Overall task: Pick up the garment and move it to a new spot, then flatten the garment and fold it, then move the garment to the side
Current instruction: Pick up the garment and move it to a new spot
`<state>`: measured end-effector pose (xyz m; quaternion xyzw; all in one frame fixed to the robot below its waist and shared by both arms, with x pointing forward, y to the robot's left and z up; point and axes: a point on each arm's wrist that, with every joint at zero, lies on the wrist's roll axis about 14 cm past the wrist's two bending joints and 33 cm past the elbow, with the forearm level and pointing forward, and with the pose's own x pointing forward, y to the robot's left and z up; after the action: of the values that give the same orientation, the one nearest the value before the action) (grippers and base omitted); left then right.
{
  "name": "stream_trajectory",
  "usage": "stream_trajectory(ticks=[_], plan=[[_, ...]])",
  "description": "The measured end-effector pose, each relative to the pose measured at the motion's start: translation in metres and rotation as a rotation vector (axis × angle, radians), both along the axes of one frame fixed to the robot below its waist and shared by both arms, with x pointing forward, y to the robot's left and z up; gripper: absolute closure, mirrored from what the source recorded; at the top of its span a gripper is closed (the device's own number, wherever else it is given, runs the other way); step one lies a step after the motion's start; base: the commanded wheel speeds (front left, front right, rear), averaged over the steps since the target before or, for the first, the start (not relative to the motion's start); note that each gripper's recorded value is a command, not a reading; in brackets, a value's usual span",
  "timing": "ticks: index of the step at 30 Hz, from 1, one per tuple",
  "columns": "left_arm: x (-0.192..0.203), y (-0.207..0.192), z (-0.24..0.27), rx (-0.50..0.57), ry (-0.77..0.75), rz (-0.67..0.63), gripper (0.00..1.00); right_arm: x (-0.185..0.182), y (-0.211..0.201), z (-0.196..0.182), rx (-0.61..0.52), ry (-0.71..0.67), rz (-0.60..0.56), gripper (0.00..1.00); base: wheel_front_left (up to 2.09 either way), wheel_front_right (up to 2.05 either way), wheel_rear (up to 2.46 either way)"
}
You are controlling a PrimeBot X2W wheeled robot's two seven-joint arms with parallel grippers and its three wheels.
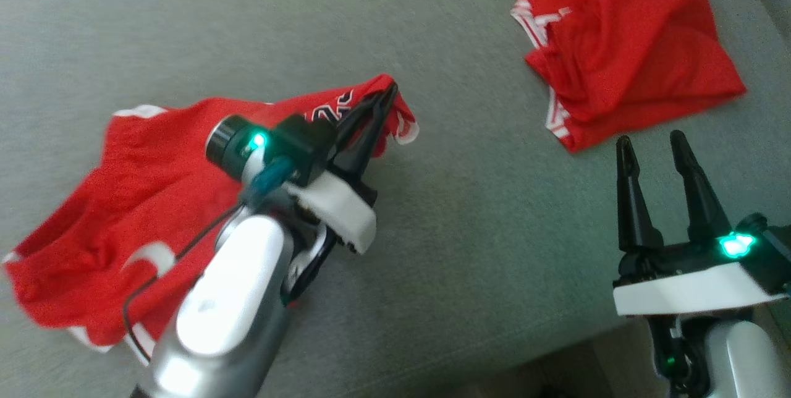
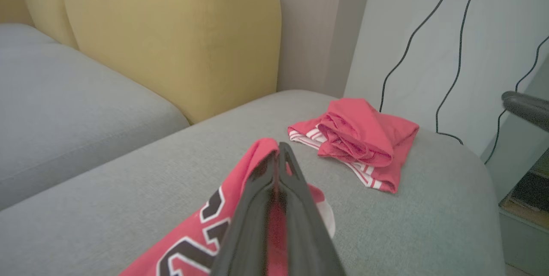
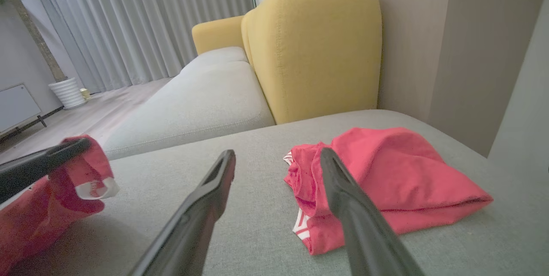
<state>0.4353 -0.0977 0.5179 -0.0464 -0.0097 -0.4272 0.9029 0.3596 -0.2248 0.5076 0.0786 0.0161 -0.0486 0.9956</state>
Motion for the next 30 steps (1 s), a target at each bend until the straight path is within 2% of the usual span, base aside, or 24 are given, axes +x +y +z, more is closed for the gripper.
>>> stream_trajectory(ticks=[7, 8, 9, 10, 12, 16, 18, 19, 22, 25, 30], plan=[[0.007, -0.042, -0.077, 0.13, 0.167, -0.132, 1.0, -0.004, -0.02, -0.032, 0.02, 0.073, -0.078, 0.0, 0.0, 0.0, 0.0], [0.006, -0.045, -0.089, 0.154, 0.194, -0.147, 0.93, -0.004, -0.021, -0.035, 0.022, 0.08, -0.085, 0.0, 0.0, 0.0, 0.0], [0.004, -0.047, -0.099, 0.168, 0.217, -0.16, 0.49, -0.003, -0.023, -0.037, 0.02, 0.084, -0.089, 0.0, 0.0, 0.0, 0.0], [0.002, -0.049, -0.108, 0.184, 0.238, -0.171, 0.0, -0.002, -0.023, -0.038, 0.018, 0.087, -0.091, 0.0, 0.0, 0.0, 0.0], [-0.001, -0.052, -0.116, 0.197, 0.251, -0.188, 0.0, 0.001, -0.024, -0.041, 0.015, 0.089, -0.091, 0.0, 0.0, 0.0, 0.0], [-0.004, -0.05, -0.104, 0.153, 0.216, -0.192, 0.0, 0.005, -0.02, -0.041, 0.022, 0.083, -0.074, 0.0, 0.0, 0.0, 0.0], [-0.004, -0.046, -0.09, 0.113, 0.186, -0.177, 0.0, 0.007, -0.016, -0.039, 0.025, 0.074, -0.06, 0.0, 0.0, 0.0, 0.0], [-0.004, -0.04, -0.072, 0.057, 0.152, -0.154, 0.0, 0.01, -0.013, -0.035, 0.017, 0.062, -0.046, 0.0, 0.0, 0.0, 0.0], [-0.008, -0.031, -0.059, 0.015, 0.14, -0.126, 0.0, 0.013, -0.009, -0.031, 0.011, 0.054, -0.028, 0.0, 0.0, 0.0, 0.0], [-0.015, -0.006, -0.053, -0.019, 0.145, -0.048, 0.0, 0.018, 0.001, -0.025, 0.009, 0.043, 0.009, 0.0, 0.0, 0.0, 0.0], [-0.002, 0.062, -0.036, -0.044, 0.096, 0.2, 0.0, 0.024, 0.017, -0.012, 0.005, 0.015, 0.064, 0.0, 0.0, 0.0, 0.0]])
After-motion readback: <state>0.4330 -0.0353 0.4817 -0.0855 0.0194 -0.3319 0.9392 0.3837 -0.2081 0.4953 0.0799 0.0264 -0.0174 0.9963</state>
